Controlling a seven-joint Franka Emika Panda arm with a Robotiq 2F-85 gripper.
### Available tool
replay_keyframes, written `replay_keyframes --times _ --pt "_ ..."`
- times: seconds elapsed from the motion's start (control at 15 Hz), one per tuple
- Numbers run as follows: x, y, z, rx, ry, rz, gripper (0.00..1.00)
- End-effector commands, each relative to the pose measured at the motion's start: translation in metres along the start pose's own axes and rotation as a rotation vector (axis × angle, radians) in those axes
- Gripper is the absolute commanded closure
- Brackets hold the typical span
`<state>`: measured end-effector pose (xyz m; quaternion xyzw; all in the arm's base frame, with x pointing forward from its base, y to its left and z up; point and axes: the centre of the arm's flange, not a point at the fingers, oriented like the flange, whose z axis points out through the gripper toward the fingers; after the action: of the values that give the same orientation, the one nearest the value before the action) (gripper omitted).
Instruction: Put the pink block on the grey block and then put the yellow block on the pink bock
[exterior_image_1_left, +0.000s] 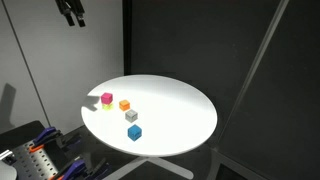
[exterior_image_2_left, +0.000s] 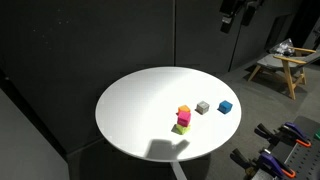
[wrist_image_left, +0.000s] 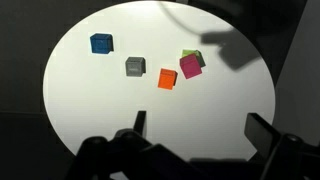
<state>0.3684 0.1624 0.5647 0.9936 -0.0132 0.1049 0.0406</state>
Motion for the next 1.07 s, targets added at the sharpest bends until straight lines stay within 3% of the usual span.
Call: replay_keyframes --times 0.0,0.33,0.67,1.0 --pt "0.000 0.000 -0.001 0.000 0.001 0.000 0.00" --pt "0.000 0.000 -0.001 0.001 0.002 0.000 0.00" --pt "0.026 0.009 0.003 0.030 -0.029 0.029 0.00" --pt "0.060 0.033 0.022 0.135 -0.034 0.076 0.00"
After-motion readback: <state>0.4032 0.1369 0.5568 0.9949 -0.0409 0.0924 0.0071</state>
